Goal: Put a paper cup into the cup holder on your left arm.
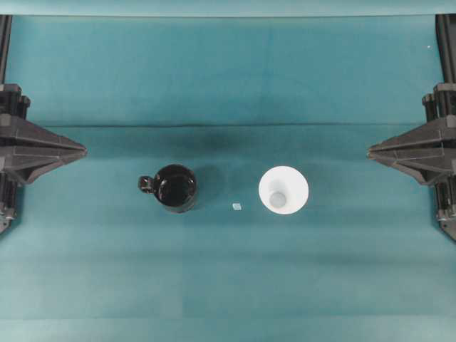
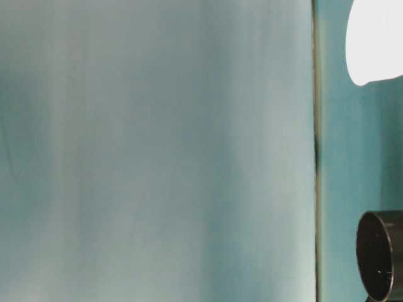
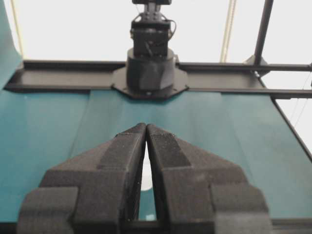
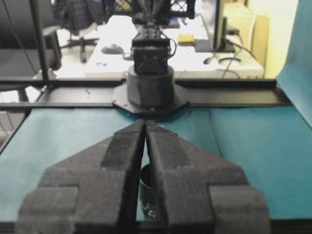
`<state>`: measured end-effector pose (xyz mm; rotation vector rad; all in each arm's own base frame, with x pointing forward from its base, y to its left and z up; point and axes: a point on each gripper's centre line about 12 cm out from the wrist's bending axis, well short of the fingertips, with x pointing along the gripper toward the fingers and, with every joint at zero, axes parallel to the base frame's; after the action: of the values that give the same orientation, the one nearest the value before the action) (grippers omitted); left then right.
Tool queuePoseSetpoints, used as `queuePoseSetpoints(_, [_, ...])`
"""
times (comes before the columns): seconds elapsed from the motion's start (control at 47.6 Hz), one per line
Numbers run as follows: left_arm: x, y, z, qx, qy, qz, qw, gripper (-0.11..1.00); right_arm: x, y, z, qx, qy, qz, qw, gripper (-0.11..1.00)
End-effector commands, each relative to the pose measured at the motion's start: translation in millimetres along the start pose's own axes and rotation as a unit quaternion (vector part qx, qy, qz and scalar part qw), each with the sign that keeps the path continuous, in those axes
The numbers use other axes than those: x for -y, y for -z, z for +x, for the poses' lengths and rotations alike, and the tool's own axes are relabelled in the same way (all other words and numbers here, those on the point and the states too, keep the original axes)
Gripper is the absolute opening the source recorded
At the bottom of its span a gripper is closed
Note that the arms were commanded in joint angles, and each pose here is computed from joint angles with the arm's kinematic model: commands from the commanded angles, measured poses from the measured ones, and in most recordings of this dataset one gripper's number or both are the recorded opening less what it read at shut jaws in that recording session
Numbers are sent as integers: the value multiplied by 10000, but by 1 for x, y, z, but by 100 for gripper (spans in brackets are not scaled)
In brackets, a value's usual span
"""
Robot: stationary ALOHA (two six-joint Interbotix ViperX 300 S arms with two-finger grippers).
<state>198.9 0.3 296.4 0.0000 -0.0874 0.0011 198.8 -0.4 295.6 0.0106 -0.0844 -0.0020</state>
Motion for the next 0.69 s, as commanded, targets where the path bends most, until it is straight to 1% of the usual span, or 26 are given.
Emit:
queuePoseSetpoints(0.0, [4, -7, 5, 15, 114, -34, 9999, 16, -1, -7, 4, 76, -33, 33, 10000, 16])
queuePoseSetpoints(0.042, [5, -11, 7, 22, 121, -50, 9999, 16, -2, -10, 4, 53, -28, 78, 10000, 18])
queuePoseSetpoints(0.063, [5, -12, 8, 15, 131, -51, 9999, 14, -1, -11, 5, 22, -23, 116, 9999, 18])
queuePoseSetpoints(0.084, [5, -13, 8, 7, 136, -59, 9999, 11, -1, -10, 5, -55, -19, 146, 9999, 17])
queuePoseSetpoints(0.126, [6, -13, 10, -31, 143, -59, 9999, 6, -1, -10, 6, -208, -18, 184, 9996, 10])
queuePoseSetpoints(0.168, [5, -13, 11, -100, 136, -50, 9998, 3, -2, -9, 6, -392, -18, 215, 9990, 6])
queuePoseSetpoints(0.273, [5, -10, 12, -308, 130, -70, 9994, 3, -2, -4, 7, -874, -10, 298, 9957, 0])
queuePoseSetpoints(0.357, [5, -7, 14, -560, 126, -66, 9983, 3, -2, 0, 6, -1142, -1, 350, 9928, -1])
queuePoseSetpoints(0.42, [5, 0, 15, -836, 121, -62, 9964, 3, -2, 4, 5, -1317, 8, 394, 9905, -1])
queuePoseSetpoints(0.525, [5, 15, 19, -1415, 104, -55, 9899, 3, -2, 9, 4, -1536, 28, 483, 9869, -1])
queuePoseSetpoints(0.567, [4, 24, 21, -1755, 82, -59, 9844, 3, -2, 11, 3, -1627, 38, 520, 9853, -1])
queuePoseSetpoints(0.673, [3, 42, 26, -2318, 45, -49, 9727, 3, -2, 21, 2, -1988, 75, 620, 9780, -1])
